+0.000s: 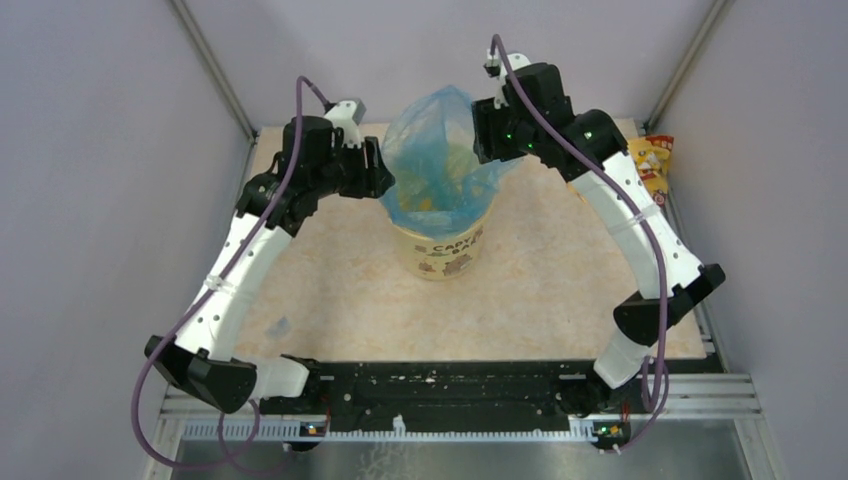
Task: Put the trash bags into the trash bin
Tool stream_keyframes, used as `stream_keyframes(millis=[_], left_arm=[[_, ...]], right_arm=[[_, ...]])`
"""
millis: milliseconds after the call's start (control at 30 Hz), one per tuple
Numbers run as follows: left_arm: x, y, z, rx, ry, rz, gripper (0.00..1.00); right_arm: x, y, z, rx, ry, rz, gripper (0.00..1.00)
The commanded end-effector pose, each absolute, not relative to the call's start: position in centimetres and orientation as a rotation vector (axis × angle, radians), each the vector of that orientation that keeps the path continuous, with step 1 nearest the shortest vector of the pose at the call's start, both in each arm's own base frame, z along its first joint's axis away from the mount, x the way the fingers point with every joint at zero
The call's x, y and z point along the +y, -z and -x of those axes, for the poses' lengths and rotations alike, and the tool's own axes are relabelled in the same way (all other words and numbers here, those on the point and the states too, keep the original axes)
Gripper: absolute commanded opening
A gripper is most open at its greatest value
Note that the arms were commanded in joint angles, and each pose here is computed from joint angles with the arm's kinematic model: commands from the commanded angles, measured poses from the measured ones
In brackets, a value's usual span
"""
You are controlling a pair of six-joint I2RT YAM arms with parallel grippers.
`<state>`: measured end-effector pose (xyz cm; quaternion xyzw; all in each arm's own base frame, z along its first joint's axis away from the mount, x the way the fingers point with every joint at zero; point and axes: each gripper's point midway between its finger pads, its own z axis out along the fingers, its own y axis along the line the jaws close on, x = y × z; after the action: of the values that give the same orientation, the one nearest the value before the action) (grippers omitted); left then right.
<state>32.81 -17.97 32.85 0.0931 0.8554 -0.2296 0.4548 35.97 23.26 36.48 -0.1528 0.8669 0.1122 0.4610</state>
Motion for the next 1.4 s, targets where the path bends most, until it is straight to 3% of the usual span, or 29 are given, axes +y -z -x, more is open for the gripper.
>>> stream_keyframes(millis=[0, 133, 267, 467, 600, 700, 767, 900, 1000, 1367], left_arm=[[-18.0, -37.4, -33.0, 1.947, 0.58, -0.274, 0.61], [-19.0, -39.6, -34.0, 1.872, 0.608, -0.306, 0.64], [-20.6, -40.9, -35.1, 1.835, 0.671, -0.348, 0.64], [-22.1, -39.9, -37.6, 1.858, 0.688, -0.38, 0.64], [-22.0, -39.1, -38.6, 1.876, 0.655, -0.365, 0.63], [-21.5, -39.0, -38.8, 1.881, 0.623, -0.348, 0.56], [-21.1, -38.9, -39.1, 1.886, 0.592, -0.332, 0.48], [-20.5, -38.6, -40.0, 1.9, 0.544, -0.299, 0.16], [-20.0, -38.1, -40.7, 1.925, 0.501, -0.27, 0.0], [-16.4, -31.5, -44.3, 2.11, 0.361, -0.15, 0.0]], right_arm=[[24.1, -42.1, -35.5, 1.935, -0.339, 0.434, 0.59], [23.9, -43.4, -37.1, 1.867, -0.268, 0.461, 0.68], [23.4, -43.5, -39.0, 1.867, -0.215, 0.44, 0.67], [23.9, -42.2, -41.2, 1.885, -0.267, 0.441, 0.52], [24.3, -41.5, -41.8, 1.896, -0.278, 0.443, 0.3], [24.6, -41.3, -42.1, 1.899, -0.288, 0.433, 0.1], [24.6, -41.4, -42.5, 1.892, -0.28, 0.414, 0.03], [24.7, -41.3, -43.8, 1.889, -0.264, 0.393, 0.0], [24.4, -40.5, -45.3, 1.914, -0.271, 0.376, 0.0], [25.6, -33.7, -49.9, 2.036, -0.354, 0.369, 0.0]])
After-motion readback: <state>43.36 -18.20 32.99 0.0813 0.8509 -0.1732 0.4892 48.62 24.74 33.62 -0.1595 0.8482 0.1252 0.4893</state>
